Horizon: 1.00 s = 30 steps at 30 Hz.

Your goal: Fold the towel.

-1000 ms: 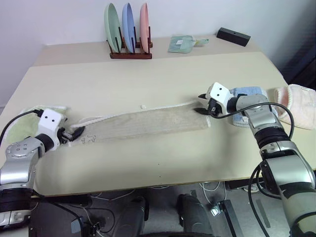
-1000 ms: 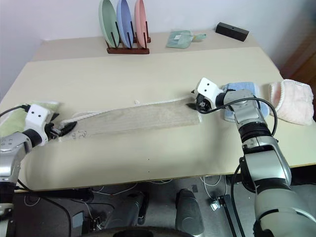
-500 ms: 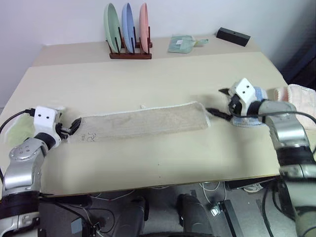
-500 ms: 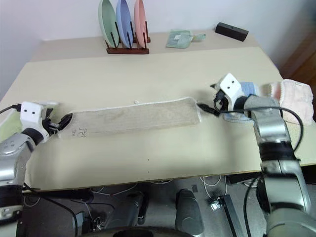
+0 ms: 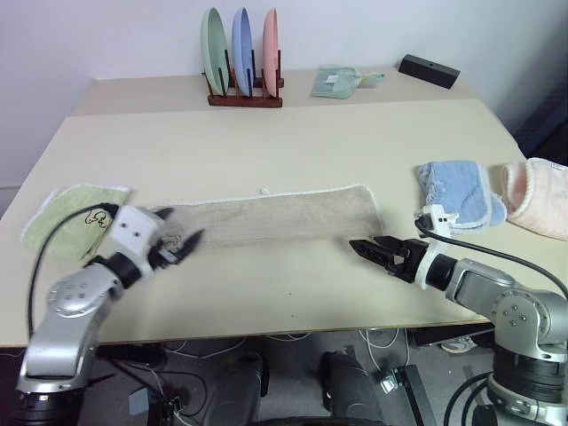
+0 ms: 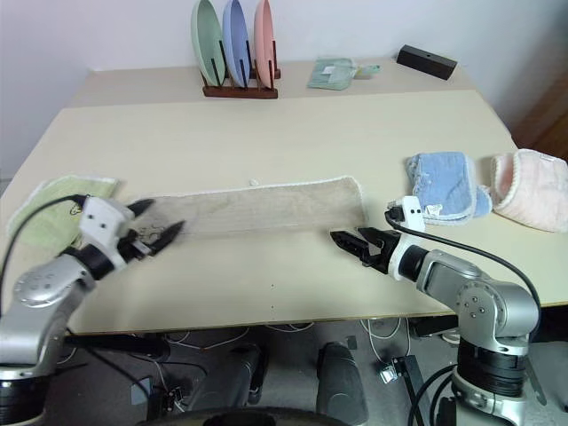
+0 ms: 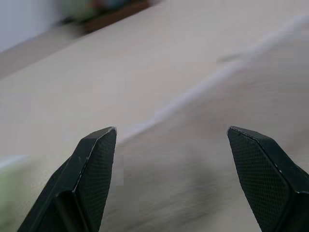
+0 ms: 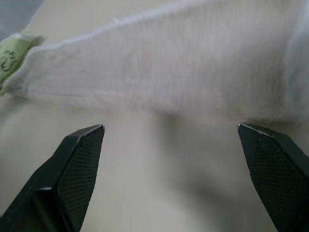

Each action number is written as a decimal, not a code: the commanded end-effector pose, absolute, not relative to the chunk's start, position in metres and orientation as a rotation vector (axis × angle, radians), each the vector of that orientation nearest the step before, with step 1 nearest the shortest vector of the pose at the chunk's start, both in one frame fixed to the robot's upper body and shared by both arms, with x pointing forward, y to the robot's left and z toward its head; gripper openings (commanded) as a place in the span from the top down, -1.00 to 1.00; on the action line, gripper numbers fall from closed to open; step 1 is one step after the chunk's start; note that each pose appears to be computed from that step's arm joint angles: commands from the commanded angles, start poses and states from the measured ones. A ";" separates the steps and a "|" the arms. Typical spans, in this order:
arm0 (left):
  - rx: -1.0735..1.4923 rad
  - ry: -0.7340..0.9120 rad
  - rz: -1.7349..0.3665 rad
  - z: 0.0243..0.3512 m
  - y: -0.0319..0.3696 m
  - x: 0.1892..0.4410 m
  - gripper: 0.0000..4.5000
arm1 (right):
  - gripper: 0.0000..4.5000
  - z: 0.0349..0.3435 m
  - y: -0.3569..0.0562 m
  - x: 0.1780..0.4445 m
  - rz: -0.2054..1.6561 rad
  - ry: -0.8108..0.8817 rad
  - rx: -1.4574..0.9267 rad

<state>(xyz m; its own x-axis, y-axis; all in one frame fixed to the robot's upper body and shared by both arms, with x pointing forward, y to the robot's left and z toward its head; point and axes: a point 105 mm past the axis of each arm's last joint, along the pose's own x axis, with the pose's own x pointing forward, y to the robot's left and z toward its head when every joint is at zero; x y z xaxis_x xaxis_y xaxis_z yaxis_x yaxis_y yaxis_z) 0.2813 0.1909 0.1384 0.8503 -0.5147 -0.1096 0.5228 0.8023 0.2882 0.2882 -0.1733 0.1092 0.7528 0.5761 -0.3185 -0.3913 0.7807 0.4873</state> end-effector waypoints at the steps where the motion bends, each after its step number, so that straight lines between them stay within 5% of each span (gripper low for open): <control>1: 0.264 -0.043 -0.800 0.147 0.125 0.262 -0.67 | -0.98 0.109 -0.171 0.298 0.431 0.477 0.513; 8: 0.175 -0.052 -0.876 0.148 0.093 0.256 -0.67 | -0.98 0.106 -0.174 0.331 0.239 0.477 0.697; 11: 0.176 -0.046 -0.873 0.145 0.091 0.255 -0.67 | -0.67 0.103 -0.178 0.341 0.177 0.472 0.729; 18: 0.185 -0.033 -0.849 0.142 0.097 0.256 -0.67 | 0.95 0.114 -0.187 0.348 0.152 0.415 0.721; 30: 0.189 -0.019 -0.829 0.133 0.101 0.264 -0.67 | 0.98 0.182 -0.246 0.335 0.189 0.223 0.238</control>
